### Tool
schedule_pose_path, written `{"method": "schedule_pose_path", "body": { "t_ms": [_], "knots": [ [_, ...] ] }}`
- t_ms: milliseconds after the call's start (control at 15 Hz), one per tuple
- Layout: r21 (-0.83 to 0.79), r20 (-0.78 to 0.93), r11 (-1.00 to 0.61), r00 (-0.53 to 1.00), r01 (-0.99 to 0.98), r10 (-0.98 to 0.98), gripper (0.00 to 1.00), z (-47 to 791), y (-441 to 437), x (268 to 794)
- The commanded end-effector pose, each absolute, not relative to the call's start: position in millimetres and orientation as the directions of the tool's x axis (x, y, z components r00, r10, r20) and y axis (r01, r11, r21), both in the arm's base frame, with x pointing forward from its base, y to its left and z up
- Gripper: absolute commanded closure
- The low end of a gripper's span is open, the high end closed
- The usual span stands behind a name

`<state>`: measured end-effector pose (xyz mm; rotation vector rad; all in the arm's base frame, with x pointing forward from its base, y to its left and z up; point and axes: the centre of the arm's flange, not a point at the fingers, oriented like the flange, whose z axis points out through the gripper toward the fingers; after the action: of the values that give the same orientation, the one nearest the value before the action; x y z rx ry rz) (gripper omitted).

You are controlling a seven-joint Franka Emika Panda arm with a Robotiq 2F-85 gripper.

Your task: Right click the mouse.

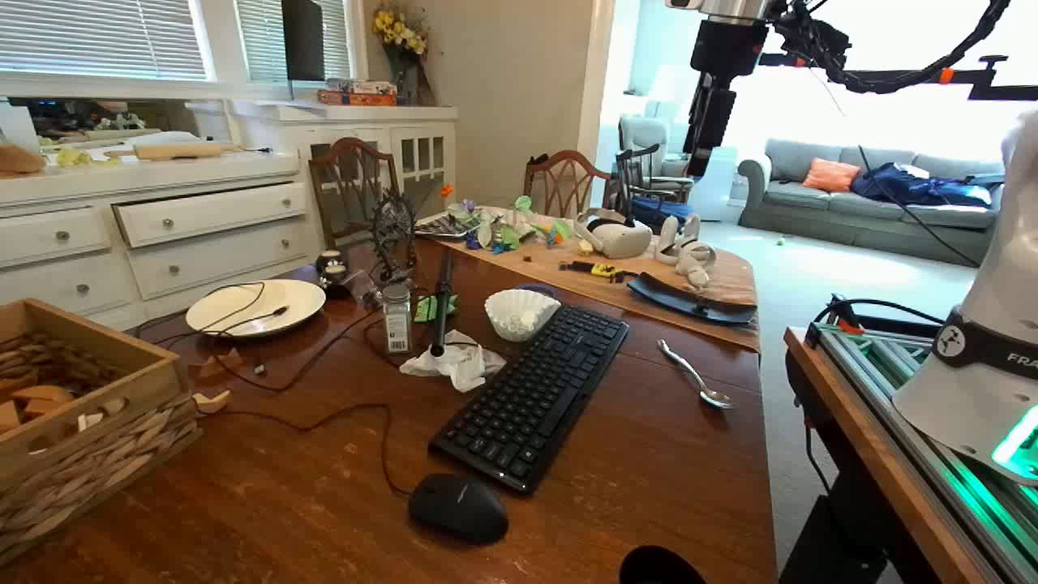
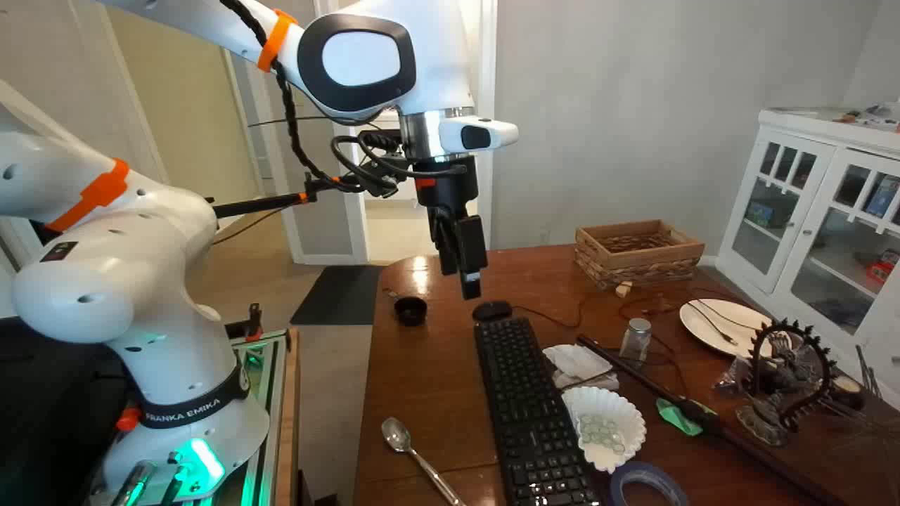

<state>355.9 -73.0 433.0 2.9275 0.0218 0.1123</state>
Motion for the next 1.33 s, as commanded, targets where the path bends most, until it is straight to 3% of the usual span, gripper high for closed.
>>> {"method": "schedule_pose_path", "body": {
  "t_ms": [0,333,533,600,667,1267],
  "knots": [
    [0.211,0.074,-0.978,0.997,0.007,0.023,0.0,433,-73,356],
    [0.211,0.074,-0.978,0.997,0.007,0.023,0.0,433,-73,356],
    [0.187,0.065,-0.982,0.998,-0.022,-0.01,0.0,421,-72,391],
    [0.154,0.053,-0.988,0.998,-0.024,-0.016,0.25,412,-64,413],
    [0.142,0.044,-0.99,0.999,-0.023,-0.017,0.25,404,-57,426],
    [0.006,-0.03,-0.994,0.994,-0.108,-0.108,0.96,321,60,545]
  ]
}}
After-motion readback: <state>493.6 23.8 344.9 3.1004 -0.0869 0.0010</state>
